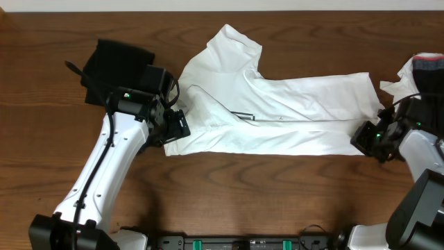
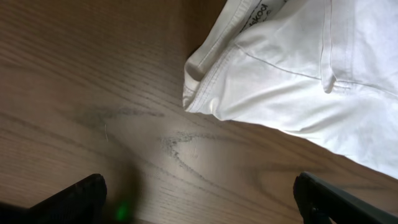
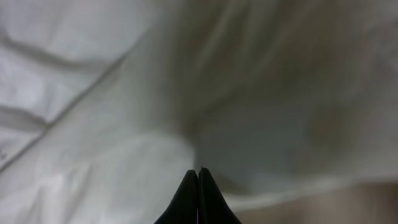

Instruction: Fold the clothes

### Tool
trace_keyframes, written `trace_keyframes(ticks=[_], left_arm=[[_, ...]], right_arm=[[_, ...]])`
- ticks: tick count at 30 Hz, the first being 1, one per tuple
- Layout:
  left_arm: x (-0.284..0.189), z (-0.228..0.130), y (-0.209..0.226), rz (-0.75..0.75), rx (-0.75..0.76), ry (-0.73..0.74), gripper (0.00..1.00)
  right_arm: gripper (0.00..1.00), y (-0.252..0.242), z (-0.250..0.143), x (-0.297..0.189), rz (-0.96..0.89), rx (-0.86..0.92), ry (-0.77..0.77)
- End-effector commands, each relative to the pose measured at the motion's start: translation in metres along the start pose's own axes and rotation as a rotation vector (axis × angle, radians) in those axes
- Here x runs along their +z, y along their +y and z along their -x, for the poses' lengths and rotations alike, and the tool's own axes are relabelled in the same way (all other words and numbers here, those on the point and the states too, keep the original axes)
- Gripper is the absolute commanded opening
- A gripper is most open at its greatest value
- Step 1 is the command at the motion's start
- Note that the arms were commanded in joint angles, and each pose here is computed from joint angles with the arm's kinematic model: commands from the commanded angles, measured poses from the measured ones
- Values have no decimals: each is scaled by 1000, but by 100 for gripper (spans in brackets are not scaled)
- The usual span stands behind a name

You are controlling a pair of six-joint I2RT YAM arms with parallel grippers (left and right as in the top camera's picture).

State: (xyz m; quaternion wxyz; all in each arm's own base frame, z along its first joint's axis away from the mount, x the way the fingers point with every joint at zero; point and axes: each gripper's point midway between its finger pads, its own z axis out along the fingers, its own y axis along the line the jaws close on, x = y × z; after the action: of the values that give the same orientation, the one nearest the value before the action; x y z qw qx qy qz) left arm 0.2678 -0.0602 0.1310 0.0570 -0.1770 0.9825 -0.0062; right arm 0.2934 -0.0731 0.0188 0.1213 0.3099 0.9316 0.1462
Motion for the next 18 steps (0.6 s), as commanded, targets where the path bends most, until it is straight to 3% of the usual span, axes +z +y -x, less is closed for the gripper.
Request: trace_keyframes(ticks=[1,18], left_arm=[[-3,3,1,3,-9,-12,98],[-3,3,1,3,-8,-11,98]], right_arm=[[1,0,-1,7,4,14,-25],[1,15,24,14,115,7,-171]])
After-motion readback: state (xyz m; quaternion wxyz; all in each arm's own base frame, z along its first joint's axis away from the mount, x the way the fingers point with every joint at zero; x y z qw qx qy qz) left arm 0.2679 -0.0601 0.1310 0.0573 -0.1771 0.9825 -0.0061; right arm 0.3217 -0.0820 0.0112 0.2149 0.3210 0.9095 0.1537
